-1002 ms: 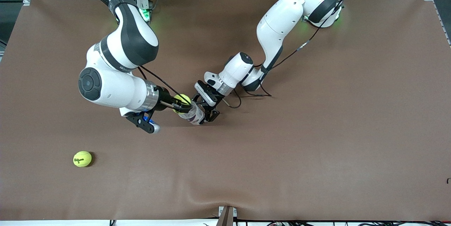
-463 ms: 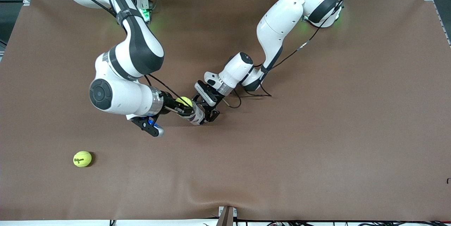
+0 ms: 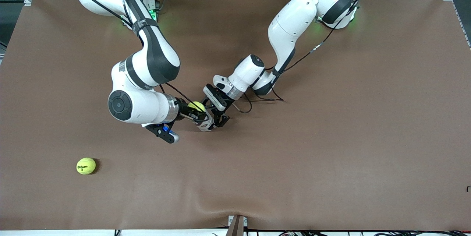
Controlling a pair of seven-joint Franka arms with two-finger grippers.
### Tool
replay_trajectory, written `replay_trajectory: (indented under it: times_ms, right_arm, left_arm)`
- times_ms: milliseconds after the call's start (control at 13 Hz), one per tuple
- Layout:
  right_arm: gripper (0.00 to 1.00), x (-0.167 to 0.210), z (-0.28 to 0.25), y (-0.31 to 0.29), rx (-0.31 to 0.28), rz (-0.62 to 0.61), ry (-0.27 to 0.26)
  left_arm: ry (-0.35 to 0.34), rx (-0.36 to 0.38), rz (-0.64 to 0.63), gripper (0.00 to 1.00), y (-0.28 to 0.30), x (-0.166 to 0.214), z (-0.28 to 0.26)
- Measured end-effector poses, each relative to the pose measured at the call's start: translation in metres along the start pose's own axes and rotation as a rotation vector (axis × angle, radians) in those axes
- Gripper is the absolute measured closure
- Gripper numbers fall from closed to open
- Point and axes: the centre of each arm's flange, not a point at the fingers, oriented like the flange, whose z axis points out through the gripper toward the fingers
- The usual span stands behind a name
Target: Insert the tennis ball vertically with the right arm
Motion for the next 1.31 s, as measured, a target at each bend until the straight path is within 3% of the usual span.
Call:
replay_trajectory:
  times_ms: [77,154,540,771,1311]
  right_arm:
    - [0.04,0.000,0.000,0.000,0.001,0.000,0.001]
    - [0.00,0.000,-0.001,0.000,0.002,-0.001,0.002]
    - [0.00,0.007,-0.019,0.001,0.025,0.005,0.027]
    - [0.00,0.031,-0.053,0.023,0.056,-0.011,0.068]
    - [0.00,0.139,-0.105,0.152,-0.081,-0.171,0.141]
  left_arm:
    - [0.002,0.001,0.000,0.13,0.000,0.001,0.000]
    - [0.003,0.001,0.000,0.13,0.000,0.001,0.000]
    - [0.005,0.002,0.000,0.13,-0.001,0.002,0.000]
    - [0.005,0.002,0.000,0.13,-0.001,0.002,0.000]
    - [0.005,0.002,0.000,0.13,-0.001,0.002,0.000]
